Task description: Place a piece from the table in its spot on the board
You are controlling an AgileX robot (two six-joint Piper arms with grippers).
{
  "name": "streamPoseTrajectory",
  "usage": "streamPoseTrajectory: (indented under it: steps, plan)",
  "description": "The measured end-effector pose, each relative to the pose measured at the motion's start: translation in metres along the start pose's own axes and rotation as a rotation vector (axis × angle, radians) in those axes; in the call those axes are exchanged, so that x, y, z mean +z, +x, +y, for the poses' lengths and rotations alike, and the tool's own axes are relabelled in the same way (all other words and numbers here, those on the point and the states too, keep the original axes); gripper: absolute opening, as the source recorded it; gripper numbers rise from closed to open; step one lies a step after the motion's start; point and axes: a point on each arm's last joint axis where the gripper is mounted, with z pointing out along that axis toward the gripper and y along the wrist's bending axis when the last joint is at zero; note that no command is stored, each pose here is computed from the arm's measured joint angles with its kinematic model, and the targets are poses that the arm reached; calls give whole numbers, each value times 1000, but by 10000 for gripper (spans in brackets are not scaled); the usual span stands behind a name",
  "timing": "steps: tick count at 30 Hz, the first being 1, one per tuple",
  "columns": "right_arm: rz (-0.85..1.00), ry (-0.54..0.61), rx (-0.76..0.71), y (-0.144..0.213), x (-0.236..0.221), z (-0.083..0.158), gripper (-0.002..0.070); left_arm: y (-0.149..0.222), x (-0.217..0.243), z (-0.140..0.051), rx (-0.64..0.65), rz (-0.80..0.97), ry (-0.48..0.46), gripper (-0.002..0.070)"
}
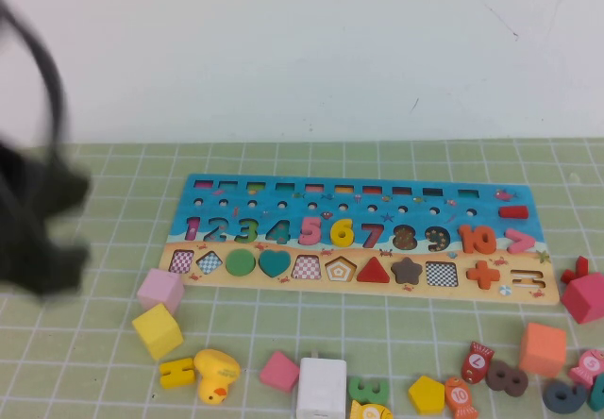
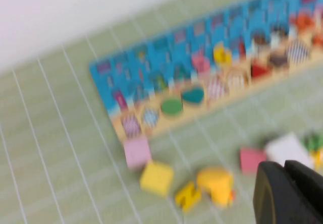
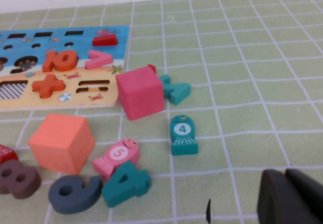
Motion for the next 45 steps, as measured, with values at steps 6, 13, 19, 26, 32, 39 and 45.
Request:
streamPoseTrajectory:
  steps: [6, 13, 19, 26, 32, 39, 45]
  plan:
    - [0, 0, 0, 0, 0, 0, -3, 34, 22, 1, 28, 214, -37, -2]
    - [0, 0, 0, 0, 0, 0, -3, 56, 5, 15, -102, 169, -152, -2]
    - [0, 0, 0, 0, 0, 0, -3, 91, -9, 25, -143, -146, -138, -2]
    - [0, 0, 0, 0, 0, 0, -3, 157, 8, 29, -191, -450, -182, -2]
    - [0, 0, 0, 0, 0, 0, -3, 213, 31, 27, -259, -590, -220, -2]
    - [0, 0, 0, 0, 0, 0, -3, 255, 64, 25, -282, -551, -220, -2]
    - [0, 0, 0, 0, 0, 0, -3, 265, 77, 21, -352, -559, -162, -2]
